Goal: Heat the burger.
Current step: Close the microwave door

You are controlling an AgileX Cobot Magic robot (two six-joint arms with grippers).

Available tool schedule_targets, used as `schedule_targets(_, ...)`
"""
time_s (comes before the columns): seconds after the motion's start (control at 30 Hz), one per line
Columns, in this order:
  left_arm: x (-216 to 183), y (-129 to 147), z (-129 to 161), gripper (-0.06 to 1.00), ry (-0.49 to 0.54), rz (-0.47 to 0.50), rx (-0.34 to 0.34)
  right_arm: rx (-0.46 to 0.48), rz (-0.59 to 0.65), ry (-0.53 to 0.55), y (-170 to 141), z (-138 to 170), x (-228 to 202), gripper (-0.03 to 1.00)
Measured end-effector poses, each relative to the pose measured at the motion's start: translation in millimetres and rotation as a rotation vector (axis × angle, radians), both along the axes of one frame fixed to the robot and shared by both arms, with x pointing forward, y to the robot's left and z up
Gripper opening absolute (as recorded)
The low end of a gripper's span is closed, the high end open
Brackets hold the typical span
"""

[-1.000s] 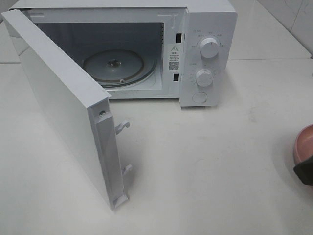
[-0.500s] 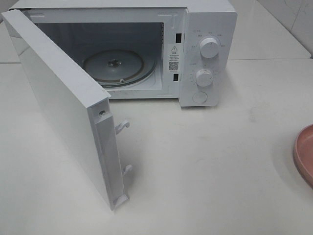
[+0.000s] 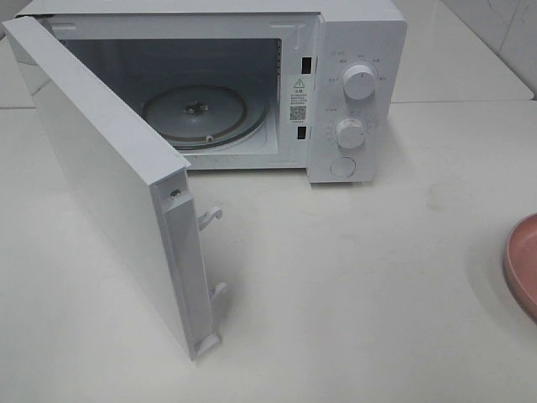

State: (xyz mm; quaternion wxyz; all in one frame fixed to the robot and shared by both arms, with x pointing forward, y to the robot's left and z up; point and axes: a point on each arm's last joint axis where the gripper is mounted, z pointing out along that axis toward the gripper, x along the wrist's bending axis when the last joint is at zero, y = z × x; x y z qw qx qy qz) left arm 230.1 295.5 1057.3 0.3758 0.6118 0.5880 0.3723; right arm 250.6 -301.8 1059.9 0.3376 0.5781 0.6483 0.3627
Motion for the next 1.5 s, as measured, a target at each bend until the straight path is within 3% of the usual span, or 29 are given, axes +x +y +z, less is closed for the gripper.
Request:
schedule_targets(0.23,0.0,0.0,0.0,0.99,0.0,0.0,0.0,0.02,-0.059,-0.117,-1.5,-2.9,-15.0,0.77)
schedule_targets(1.5,0.0,0.0,0.0,0.99,0.0,0.0,0.0,0.023,-0.065,-0.117,-1.4,-2.9,-15.0,0.77)
